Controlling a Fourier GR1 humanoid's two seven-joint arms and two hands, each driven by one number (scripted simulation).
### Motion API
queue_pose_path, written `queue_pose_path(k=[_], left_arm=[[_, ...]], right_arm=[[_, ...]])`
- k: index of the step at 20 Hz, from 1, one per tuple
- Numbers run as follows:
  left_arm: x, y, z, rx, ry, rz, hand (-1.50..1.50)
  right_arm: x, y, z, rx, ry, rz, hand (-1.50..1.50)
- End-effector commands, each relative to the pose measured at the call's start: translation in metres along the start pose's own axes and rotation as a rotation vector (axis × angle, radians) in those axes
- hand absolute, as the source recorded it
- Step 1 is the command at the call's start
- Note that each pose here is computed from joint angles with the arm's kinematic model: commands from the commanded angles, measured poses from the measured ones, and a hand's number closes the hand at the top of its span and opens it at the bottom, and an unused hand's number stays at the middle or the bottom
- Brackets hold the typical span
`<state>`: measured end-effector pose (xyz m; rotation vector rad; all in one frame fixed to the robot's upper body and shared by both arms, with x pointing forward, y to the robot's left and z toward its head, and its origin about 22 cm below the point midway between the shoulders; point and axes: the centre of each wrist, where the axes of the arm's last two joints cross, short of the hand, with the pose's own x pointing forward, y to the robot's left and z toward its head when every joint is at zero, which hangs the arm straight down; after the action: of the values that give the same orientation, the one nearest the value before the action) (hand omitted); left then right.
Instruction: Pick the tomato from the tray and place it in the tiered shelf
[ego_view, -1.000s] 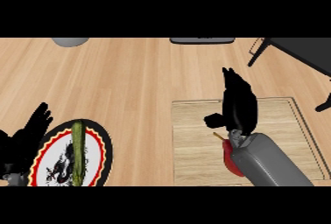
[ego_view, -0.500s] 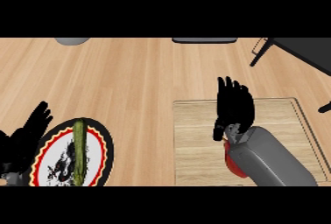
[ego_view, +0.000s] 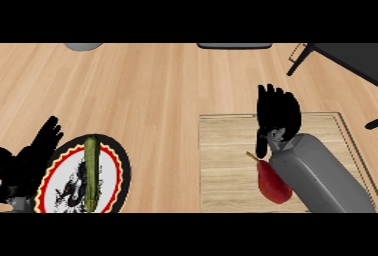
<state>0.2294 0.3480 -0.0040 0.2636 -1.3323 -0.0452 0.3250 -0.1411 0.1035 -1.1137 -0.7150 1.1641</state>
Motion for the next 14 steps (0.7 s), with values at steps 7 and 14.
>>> queue_pose_path(k=[7,14], left_arm=[[0.018,-0.006,-0.010,-0.005,-0.010,0.009,0.00],[-0.013,0.001,-0.008,-0.005,0.021,-0.004,0.00]], right_arm=[[-0.015,0.006,-0.011,0.051,0.165,0.103,-1.50],[-0.036,0.046,-0.031,0.037,0.128,0.100,-1.50]])
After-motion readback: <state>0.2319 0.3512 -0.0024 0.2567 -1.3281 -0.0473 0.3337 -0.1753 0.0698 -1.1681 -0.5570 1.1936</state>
